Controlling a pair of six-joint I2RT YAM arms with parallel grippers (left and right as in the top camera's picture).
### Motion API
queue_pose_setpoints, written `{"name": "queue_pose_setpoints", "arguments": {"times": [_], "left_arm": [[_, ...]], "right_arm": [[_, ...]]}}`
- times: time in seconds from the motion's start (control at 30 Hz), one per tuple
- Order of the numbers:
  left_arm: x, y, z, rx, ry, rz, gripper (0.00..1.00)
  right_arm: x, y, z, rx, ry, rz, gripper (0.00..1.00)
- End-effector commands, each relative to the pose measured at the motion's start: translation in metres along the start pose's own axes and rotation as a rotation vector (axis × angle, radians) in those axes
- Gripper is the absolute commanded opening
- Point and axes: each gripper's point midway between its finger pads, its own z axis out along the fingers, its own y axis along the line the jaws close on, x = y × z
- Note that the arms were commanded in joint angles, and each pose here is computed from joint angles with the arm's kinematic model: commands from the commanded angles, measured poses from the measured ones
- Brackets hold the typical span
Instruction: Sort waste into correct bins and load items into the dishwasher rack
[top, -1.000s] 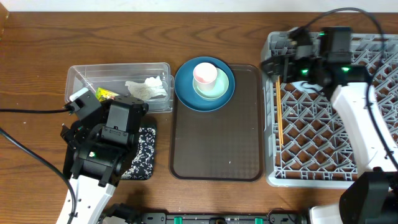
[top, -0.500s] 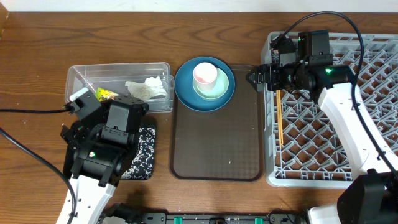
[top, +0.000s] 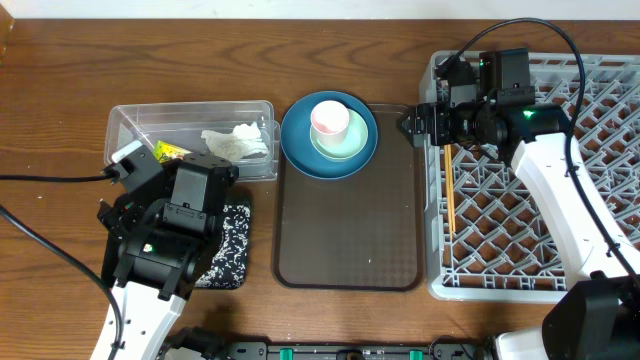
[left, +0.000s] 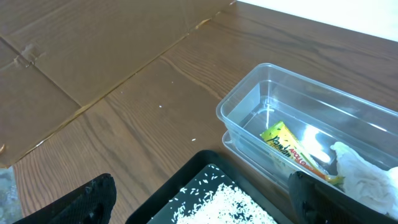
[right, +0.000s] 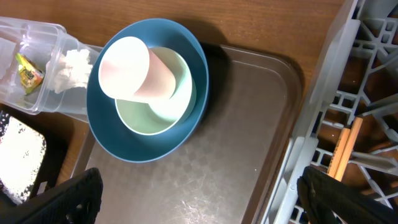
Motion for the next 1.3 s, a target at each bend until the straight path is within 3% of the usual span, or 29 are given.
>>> {"name": "queue_pose_setpoints", "arguments": {"times": [0.0,0.2,0.3,0.5,0.7,0.83,1.03,1.27], "left_arm": [[-0.007,0.004,-0.001,-0.017,-0.021,-0.009,0.91],[-0.008,0.003,-0.001,-0.015,-0.022,-0.012,0.91],[-0.004,-0.004,-0.001,0.024,0.003,-0.024,0.98],[0.036,-0.079,-0.026,0.451,0.299,-0.127,0.98],[0.035,-0.144,-0.07,0.863,0.392,-0.08,0.98],[0.042,-0.18,-0.094,1.059,0.494,-0.076,0.71],[0.049,-0.222,-0.093,1.109,0.639,-0.042,0.71],[0.012,-0.262,-0.083,0.983,0.711,0.242,0.72]], "right_arm": [[0.002,0.002,0.002,-0.001,0.008,0.006,0.99],[0.002,0.002,0.002,0.0,0.008,0.006,0.99],[0.002,0.002,0.002,-0.001,0.008,0.006,0.99],[0.002,0.002,0.002,-0.001,0.008,0.006,0.99],[0.002,0.002,0.002,-0.001,0.008,0.006,0.99],[0.002,0.002,0.002,-0.001,0.008,0.005,0.99],[0.002,0.002,0.002,0.0,0.008,0.005,0.99],[0.002,0.002,0.002,-0.001,0.008,0.005,0.99]]}}
